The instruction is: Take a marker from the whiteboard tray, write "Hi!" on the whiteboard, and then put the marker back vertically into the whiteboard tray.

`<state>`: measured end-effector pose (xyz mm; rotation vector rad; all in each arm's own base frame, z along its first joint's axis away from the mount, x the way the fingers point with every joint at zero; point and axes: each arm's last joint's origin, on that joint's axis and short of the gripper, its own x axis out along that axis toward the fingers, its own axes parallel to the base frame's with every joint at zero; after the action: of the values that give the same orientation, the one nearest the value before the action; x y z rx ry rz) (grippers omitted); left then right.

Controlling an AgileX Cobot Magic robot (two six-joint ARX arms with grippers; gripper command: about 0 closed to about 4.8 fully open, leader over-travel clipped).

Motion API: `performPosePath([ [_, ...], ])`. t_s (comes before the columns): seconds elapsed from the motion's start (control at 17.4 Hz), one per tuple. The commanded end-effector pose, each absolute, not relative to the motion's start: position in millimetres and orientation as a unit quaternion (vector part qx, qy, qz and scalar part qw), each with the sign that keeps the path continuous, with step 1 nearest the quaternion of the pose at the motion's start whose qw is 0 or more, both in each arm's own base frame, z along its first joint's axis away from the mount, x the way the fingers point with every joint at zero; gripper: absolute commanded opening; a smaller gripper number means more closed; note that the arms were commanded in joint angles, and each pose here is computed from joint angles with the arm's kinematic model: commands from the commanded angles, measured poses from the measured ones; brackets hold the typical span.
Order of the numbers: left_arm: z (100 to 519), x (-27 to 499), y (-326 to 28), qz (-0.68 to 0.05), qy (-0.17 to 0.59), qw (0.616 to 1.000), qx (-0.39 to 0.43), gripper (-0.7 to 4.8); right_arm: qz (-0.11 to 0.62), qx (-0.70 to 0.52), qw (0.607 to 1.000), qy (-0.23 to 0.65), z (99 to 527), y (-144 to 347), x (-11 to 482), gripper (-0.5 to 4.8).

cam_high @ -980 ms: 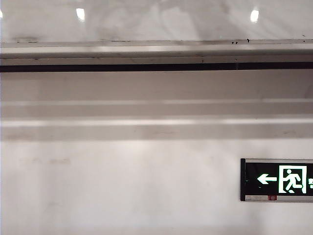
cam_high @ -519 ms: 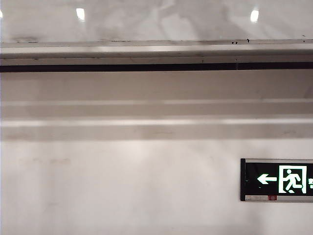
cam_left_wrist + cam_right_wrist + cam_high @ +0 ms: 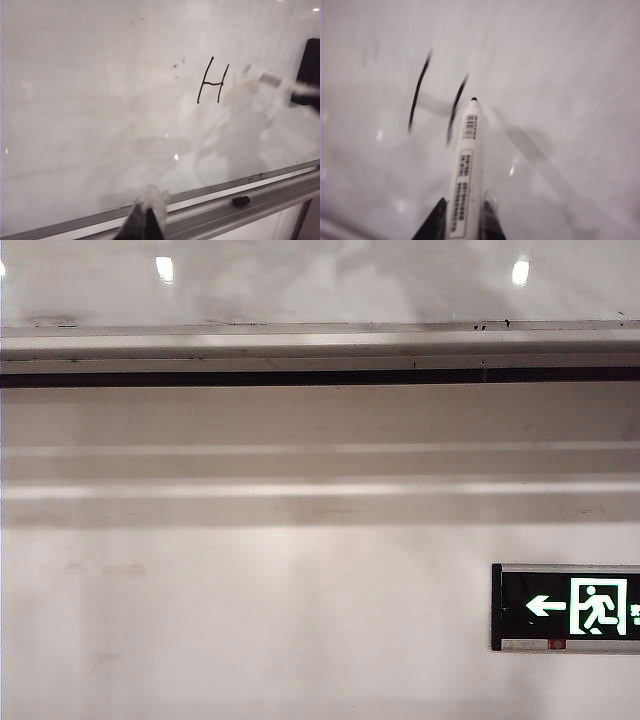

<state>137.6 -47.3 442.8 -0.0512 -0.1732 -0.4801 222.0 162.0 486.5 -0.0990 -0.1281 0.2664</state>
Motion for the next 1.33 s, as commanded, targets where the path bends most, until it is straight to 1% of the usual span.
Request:
performPosePath([
  [0.06,446,136,-47,-0.245,-0.093,0.964,-0.036,-0.06,0.120,-0.051,0.989,-0.065,486,156,230,-0.01],
  [0.52,446,135,-47,-0.250,-0.094,0.963,-0.035,-0.06,0.117,-0.061,0.990,-0.047,477,160,240,-0.01],
  [0.75,446,135,-47,-0.250,-0.093,0.963,-0.035,-0.06,0.120,-0.075,0.990,-0.008,468,161,241,-0.01],
  [0.86,446,135,-47,-0.250,-0.093,0.963,-0.035,-0.06,0.120,-0.078,0.990,-0.003,467,161,241,-0.01],
  [0.98,446,135,-47,-0.250,-0.093,0.963,-0.035,-0.06,0.124,-0.068,0.990,-0.021,474,158,236,-0.01],
  [1.1,446,135,-47,-0.250,-0.093,0.963,-0.035,-0.06,0.134,-0.052,0.988,-0.064,487,156,224,-0.01],
  [1.21,446,135,-47,-0.250,-0.094,0.963,-0.035,-0.06,0.133,-0.054,0.986,-0.088,492,155,224,-0.01],
  [1.33,447,134,-47,-0.250,-0.095,0.963,-0.035,-0.06,0.132,-0.053,0.986,-0.091,491,157,227,-0.01],
])
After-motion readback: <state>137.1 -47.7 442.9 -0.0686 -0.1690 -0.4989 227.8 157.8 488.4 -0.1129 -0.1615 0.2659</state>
